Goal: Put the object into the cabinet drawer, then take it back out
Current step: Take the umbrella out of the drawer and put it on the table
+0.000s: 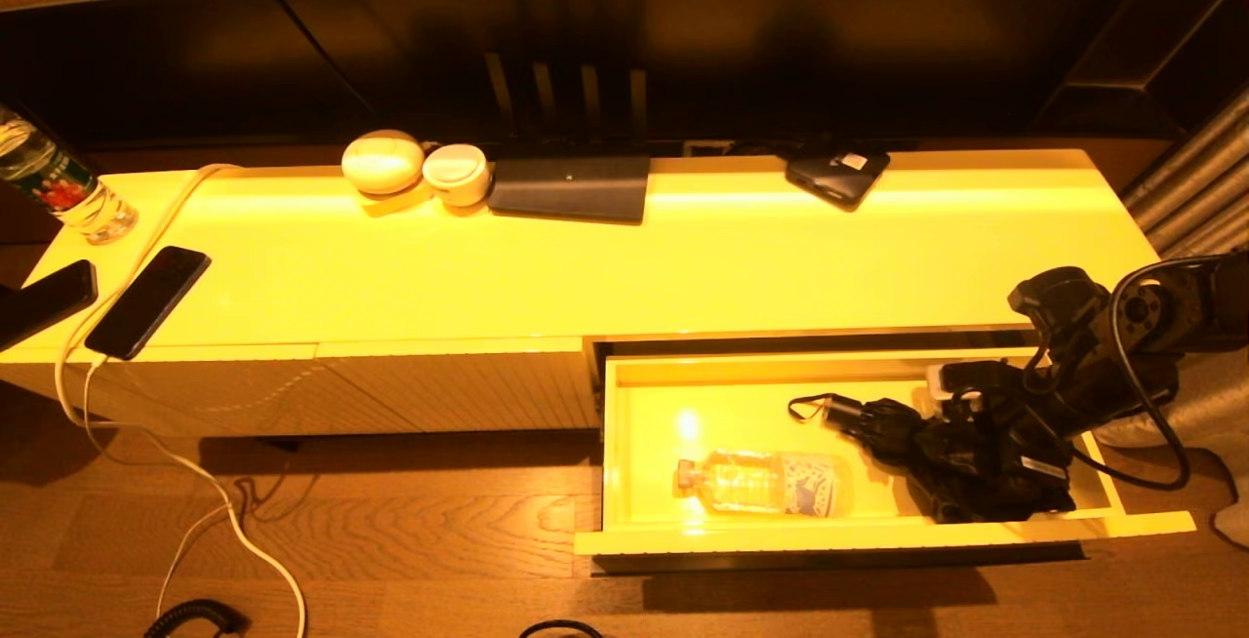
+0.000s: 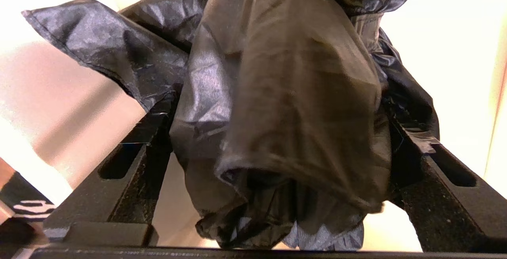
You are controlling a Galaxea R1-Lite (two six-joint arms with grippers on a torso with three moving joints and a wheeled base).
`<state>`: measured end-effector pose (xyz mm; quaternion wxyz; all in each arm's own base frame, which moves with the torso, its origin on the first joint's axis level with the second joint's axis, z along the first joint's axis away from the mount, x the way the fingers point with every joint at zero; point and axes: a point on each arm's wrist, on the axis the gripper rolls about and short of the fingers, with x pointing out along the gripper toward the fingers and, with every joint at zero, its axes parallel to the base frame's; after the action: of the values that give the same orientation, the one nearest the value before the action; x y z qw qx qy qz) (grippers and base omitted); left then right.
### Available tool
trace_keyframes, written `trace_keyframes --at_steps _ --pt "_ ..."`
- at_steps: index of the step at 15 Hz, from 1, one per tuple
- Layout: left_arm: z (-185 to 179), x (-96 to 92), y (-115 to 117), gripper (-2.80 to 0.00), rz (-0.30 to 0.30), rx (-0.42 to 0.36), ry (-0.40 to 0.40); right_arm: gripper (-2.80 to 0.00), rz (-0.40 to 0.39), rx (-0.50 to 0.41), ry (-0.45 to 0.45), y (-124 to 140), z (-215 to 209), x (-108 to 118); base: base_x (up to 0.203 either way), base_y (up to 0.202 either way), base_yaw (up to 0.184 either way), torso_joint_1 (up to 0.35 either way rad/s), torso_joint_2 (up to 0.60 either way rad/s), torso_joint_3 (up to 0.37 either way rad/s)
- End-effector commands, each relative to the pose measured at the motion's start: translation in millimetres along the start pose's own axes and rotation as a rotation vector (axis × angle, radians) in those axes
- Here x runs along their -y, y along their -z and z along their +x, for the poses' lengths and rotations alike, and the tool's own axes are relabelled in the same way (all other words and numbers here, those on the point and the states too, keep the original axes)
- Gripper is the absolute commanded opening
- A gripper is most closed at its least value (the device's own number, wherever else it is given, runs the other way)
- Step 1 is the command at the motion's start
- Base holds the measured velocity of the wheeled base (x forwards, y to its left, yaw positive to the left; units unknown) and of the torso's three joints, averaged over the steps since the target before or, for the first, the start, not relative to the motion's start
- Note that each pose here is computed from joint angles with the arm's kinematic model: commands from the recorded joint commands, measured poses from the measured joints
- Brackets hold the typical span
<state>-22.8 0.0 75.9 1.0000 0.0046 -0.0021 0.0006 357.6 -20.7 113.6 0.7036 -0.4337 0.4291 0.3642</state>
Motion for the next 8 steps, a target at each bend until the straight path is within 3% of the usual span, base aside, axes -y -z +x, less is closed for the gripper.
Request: trace_keyframes --at_steps 1,8 --pt "0.1 0.0 0.4 -2.80 0.000 -0.001 0.000 0.00 -0.008 0.000 -0.011 0.1 3.2 0.2 0.000 0.000 0.000 0.000 0.00 0.000" --pt "0.1 0.0 0.4 -2.80 0.000 -0.001 0.000 0.00 -0.011 -0.003 -0.029 -0.7 7.3 -3.3 0.000 0.000 0.000 0.000 0.00 0.000"
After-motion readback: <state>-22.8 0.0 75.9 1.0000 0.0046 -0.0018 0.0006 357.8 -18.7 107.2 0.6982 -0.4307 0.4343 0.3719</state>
